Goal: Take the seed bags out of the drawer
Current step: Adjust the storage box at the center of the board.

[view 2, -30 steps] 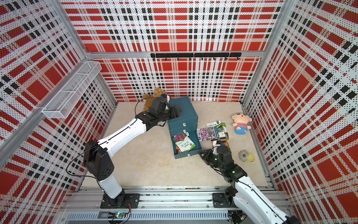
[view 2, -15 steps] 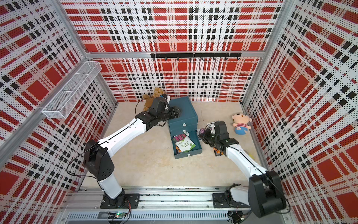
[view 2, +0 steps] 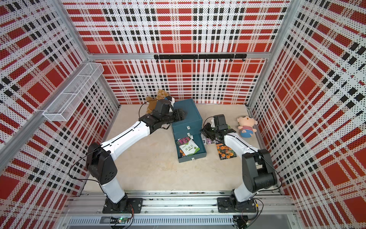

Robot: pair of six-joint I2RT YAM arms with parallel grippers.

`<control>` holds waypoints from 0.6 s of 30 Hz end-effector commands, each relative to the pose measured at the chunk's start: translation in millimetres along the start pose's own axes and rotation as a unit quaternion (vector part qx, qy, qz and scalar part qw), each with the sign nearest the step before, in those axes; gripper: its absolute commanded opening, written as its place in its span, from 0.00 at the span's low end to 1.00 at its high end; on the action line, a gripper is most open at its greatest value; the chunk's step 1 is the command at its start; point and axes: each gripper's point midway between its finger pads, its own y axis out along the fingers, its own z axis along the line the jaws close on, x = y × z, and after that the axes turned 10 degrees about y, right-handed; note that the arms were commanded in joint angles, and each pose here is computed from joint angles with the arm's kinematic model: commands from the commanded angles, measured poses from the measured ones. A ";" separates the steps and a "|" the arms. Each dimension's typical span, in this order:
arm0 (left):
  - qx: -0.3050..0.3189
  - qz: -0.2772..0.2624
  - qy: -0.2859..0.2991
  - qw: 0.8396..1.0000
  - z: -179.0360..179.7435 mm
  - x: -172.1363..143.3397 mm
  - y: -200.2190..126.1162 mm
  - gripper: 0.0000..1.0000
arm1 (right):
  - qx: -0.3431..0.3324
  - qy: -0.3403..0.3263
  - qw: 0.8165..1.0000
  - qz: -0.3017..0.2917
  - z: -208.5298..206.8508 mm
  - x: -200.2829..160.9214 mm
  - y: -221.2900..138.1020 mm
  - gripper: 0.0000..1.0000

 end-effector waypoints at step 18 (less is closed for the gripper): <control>0.054 0.134 -0.020 0.989 44.3 -79.3 23.7 0.73 | -0.016 -0.017 1.000 0.011 5.1 20.2 27.8 0.00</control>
